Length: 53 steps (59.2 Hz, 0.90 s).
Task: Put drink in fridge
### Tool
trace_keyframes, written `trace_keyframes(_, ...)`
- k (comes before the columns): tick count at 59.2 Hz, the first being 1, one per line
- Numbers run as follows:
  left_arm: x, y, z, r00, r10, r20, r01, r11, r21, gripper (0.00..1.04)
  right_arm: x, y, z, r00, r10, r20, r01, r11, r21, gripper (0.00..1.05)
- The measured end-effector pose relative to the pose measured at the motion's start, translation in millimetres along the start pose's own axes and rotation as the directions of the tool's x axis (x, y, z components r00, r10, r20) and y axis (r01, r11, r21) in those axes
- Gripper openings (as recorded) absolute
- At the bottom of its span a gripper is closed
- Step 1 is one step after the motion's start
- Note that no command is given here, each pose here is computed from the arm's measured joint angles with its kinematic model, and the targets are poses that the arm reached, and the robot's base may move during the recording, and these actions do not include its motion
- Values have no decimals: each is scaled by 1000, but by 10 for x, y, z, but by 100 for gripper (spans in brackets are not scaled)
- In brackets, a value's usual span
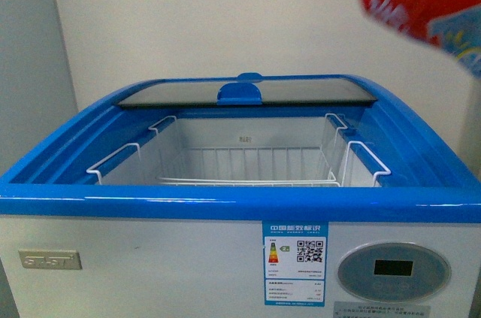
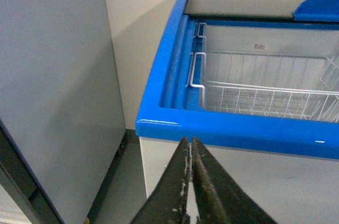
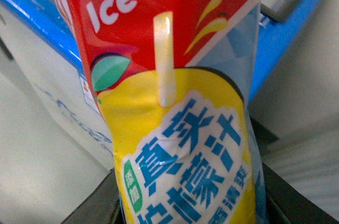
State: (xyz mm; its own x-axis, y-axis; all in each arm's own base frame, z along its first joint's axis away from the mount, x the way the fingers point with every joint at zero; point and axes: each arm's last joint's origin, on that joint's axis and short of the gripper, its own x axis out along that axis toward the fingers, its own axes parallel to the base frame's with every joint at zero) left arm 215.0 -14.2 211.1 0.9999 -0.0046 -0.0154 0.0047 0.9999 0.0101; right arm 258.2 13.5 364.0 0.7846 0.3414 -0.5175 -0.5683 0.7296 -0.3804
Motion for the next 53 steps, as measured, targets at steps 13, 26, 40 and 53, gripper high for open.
trace_keyframes(13,-250,129,-140,1000,4,8,-4,1000,-7,3,1016,-301,222,970,119,-213,-196,900,-389,43)
trace_keyframes(26,-459,131,-250,1000,0,10,0,1000,-8,3,1804,-315,611,980,71,-188,-167,811,-561,43)
trace_keyframes(40,-661,130,-344,1000,1,8,-1,1000,-8,3,2436,-51,737,978,105,-180,-197,750,-631,43)
trace_keyframes(53,-780,129,-453,1000,1,15,0,1000,-8,3,2934,-1,454,975,70,-212,-192,748,-635,43)
